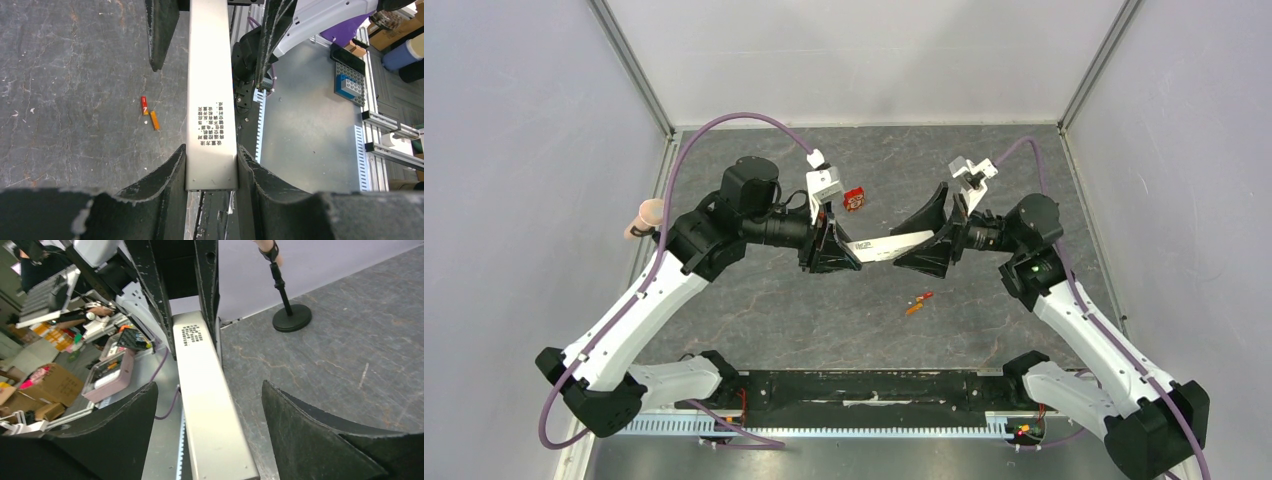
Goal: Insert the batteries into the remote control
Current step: Adjust the remote control at the center of the board.
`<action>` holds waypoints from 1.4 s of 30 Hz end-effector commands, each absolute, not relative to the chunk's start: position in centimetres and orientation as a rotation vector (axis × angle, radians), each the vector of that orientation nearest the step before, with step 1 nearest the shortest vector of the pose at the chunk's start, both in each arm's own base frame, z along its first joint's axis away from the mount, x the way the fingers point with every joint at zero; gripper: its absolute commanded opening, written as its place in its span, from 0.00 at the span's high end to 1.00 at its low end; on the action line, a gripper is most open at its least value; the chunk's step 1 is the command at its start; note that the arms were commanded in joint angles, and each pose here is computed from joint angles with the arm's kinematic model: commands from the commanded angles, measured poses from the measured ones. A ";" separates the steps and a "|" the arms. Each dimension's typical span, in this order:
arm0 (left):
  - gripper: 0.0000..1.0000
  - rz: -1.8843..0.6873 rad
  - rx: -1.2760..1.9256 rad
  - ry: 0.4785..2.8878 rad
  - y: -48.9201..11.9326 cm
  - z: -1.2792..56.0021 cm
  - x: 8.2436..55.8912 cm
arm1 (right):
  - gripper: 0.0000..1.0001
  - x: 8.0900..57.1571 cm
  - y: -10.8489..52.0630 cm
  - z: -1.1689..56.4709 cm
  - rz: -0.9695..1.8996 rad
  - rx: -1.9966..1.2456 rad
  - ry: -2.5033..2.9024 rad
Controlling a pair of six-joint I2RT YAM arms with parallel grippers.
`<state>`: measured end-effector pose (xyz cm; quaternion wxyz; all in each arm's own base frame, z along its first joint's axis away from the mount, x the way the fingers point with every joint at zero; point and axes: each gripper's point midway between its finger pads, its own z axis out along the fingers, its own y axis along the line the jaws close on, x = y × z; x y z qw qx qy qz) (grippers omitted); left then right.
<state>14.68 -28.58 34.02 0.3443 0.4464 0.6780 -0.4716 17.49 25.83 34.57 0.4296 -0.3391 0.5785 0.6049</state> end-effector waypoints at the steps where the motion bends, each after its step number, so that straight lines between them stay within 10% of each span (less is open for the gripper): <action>1: 0.98 -1.210 1.213 1.636 -28.6 36.2 14.5 | 0.26 16.4 25.6 37.1 1.553 -0.852 1.324; 9: 0.98 -1.207 1.188 1.636 -28.4 36.8 14.8 | 0.75 16.0 25.5 38.1 1.604 -0.829 1.283; 13: 0.98 -1.253 1.143 1.645 -28.7 37.5 14.6 | 0.84 15.4 25.4 39.0 1.645 -0.811 1.246; 20: 0.38 -1.391 1.024 1.534 -29.6 40.9 14.2 | 0.85 15.7 24.9 41.9 1.682 -0.694 1.172; 42: 0.35 -1.520 0.504 1.220 -29.7 45.9 18.3 | 0.83 16.8 24.5 44.8 1.696 -0.577 1.073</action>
